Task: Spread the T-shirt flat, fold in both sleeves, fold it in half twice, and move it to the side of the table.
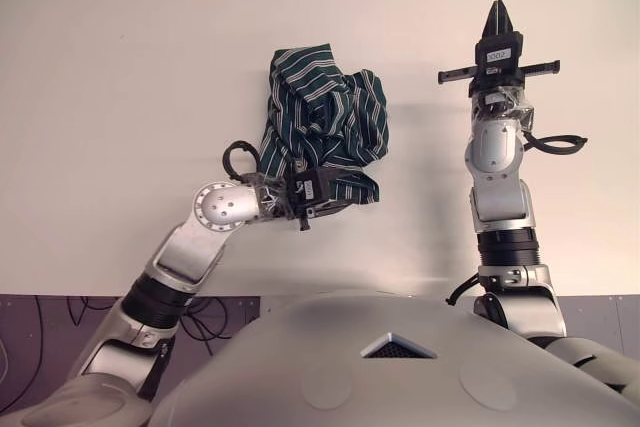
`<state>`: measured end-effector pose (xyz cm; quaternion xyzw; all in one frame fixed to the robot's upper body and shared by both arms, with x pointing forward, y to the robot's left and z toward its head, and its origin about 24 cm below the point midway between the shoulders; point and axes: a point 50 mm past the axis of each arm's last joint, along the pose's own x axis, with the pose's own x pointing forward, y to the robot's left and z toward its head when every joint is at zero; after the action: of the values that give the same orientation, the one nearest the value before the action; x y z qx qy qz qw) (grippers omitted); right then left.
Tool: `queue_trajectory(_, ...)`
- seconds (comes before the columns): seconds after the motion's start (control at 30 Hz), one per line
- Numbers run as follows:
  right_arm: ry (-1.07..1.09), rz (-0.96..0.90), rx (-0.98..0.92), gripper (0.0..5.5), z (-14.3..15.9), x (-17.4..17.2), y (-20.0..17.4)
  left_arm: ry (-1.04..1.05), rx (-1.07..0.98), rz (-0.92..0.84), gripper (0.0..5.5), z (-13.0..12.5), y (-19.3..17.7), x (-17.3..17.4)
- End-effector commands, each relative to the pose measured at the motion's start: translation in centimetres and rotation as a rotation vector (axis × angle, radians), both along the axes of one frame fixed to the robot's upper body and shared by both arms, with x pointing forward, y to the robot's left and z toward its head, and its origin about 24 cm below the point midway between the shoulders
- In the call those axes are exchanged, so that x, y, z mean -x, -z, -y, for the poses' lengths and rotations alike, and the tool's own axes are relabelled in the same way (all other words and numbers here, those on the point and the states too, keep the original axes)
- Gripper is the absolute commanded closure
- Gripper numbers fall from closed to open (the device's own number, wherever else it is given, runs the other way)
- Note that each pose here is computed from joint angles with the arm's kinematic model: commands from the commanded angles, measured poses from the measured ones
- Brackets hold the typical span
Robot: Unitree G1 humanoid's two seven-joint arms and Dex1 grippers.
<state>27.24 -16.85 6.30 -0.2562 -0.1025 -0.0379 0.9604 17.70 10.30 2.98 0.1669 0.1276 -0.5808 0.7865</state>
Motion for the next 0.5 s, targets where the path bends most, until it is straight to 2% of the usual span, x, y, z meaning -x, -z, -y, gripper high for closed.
queue_trajectory(0.03,-0.012,0.017,0.022,5.50,-0.2,-0.2,-0.5,0.019,-0.019,-0.026,3.23,0.7,0.9,0.0)
queue_trajectory(0.23,-0.018,0.016,0.024,5.50,-0.5,-0.4,-0.5,0.049,-0.055,-0.077,3.23,1.7,2.3,0.2)
queue_trajectory(0.37,-0.024,0.016,0.024,5.50,-0.7,-0.4,-0.5,0.088,-0.011,-0.159,3.23,2.0,1.8,1.0)
queue_trajectory(0.5,-0.025,0.016,0.028,5.50,-0.7,-0.4,-0.5,0.085,-0.098,-0.186,3.23,1.7,2.7,1.1)
